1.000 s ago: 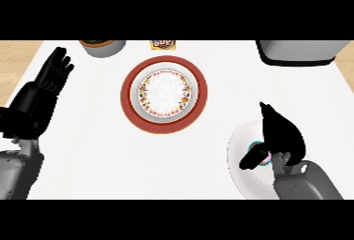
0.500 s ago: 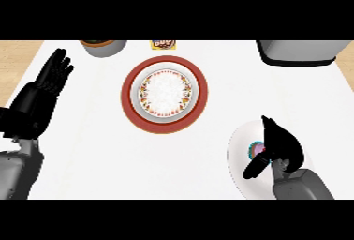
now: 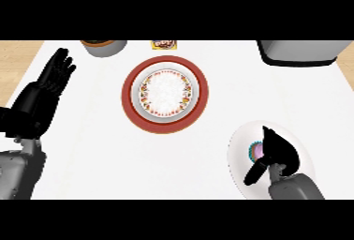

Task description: Pick the cupcake from the plate and place it in the plate

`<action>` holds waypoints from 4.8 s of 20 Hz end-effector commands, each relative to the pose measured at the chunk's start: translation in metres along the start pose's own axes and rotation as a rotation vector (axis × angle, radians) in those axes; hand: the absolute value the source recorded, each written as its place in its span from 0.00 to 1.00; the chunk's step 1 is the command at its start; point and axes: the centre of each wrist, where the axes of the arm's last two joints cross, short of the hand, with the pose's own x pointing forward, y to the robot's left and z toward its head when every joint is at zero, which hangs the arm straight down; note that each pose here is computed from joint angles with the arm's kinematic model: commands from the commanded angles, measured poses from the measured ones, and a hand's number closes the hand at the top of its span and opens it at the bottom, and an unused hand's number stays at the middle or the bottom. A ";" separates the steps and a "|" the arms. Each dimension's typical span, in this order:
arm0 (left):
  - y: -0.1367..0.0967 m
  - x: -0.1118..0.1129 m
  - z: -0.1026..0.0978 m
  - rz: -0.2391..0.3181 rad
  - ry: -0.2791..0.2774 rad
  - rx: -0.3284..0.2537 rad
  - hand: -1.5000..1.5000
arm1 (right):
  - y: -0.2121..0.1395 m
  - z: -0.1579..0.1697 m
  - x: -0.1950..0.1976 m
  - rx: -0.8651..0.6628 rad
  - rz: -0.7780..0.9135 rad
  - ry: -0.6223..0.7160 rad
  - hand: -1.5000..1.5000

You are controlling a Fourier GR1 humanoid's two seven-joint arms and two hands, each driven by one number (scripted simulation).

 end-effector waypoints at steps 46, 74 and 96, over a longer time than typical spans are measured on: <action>-0.007 0.007 -0.008 -0.008 -0.036 -0.025 0.50 | 0.028 0.194 0.039 -0.809 -0.425 -0.387 1.00; -0.032 0.013 -0.023 0.023 -0.074 -0.121 0.50 | -0.060 0.033 0.184 -0.578 -0.606 -0.188 0.00; -0.014 -0.004 -0.006 -0.012 -0.010 -0.024 0.50 | -0.036 0.030 0.194 -0.789 -1.187 -0.384 0.00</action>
